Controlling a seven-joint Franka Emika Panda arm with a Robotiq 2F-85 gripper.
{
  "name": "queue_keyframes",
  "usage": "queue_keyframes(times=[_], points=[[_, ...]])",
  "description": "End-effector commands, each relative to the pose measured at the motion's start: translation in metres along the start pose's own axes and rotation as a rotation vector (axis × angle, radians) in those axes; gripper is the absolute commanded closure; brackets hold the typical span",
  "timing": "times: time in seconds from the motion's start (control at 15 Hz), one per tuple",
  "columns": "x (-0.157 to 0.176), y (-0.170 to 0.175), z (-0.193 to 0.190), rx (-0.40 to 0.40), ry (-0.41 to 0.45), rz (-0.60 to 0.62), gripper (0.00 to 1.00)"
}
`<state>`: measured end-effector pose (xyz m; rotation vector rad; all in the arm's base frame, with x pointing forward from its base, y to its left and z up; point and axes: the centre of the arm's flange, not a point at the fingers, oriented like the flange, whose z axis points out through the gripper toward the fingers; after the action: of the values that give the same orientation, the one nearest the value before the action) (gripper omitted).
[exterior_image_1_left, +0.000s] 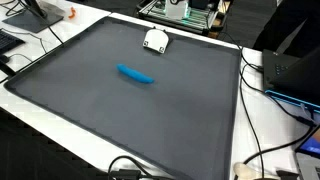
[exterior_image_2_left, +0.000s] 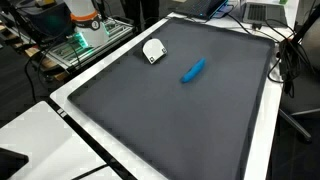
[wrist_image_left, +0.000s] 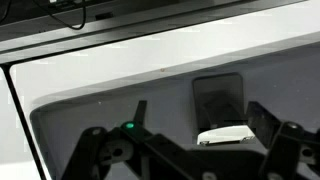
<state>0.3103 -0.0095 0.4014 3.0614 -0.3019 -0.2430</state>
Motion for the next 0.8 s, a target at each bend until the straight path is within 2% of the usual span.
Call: queue_keyframes(times=[0.0, 0.2, 0.4, 0.73], points=[[0.0, 0.0, 0.002, -0.001, -0.004, 0.0, 0.0], [-0.001, 0.0, 0.004, -0.002, -0.011, 0.0, 0.0], [0.008, -0.013, 0.005, 0.13, -0.06, 0.128, 0.0], [0.021, -0.036, 0.018, 0.251, -0.092, 0.366, 0.0]])
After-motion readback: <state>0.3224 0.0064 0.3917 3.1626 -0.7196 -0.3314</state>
